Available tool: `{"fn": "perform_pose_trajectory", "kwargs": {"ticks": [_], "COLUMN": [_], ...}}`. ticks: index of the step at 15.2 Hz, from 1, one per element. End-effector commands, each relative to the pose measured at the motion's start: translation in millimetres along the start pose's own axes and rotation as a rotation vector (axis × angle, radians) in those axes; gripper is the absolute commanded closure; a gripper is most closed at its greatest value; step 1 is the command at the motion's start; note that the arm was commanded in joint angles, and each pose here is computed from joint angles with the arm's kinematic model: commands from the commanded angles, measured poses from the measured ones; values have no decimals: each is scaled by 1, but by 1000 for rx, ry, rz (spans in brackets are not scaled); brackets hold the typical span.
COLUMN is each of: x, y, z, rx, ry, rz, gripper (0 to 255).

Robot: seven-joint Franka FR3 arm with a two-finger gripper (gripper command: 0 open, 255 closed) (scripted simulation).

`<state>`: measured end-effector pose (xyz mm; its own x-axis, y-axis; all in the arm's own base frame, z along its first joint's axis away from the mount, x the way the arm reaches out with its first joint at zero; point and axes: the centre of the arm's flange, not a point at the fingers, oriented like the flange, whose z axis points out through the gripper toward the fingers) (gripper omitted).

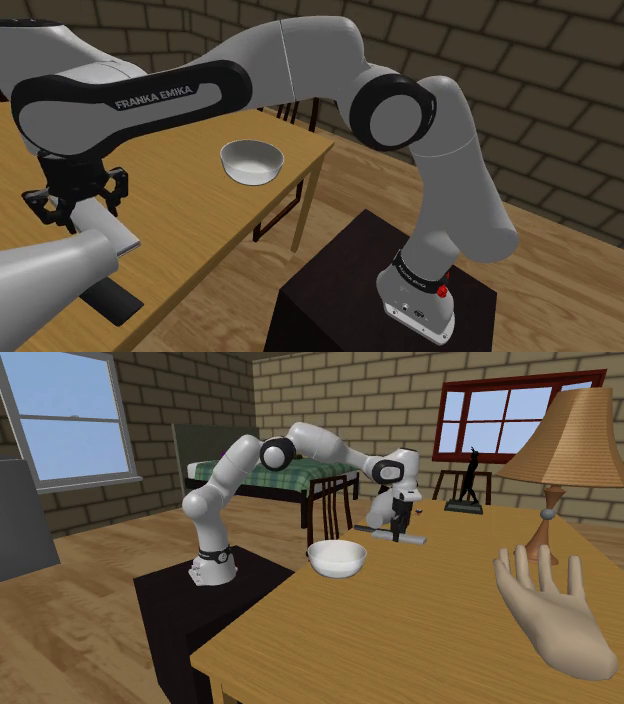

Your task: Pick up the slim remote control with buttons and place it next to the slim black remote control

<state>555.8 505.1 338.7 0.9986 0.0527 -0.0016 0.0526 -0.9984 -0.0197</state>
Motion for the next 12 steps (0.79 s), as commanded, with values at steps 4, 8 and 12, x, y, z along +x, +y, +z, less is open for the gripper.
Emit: {"fn": "perform_pose_trajectory", "kwargs": {"ticks": [4, 8, 12], "x": [0, 0, 0], "y": [0, 0, 0], "z": [0, 0, -50], "rx": [0, 0, 0], "ry": [0, 0, 0], "rz": [0, 0, 0], "gripper": [0, 0, 0]}}
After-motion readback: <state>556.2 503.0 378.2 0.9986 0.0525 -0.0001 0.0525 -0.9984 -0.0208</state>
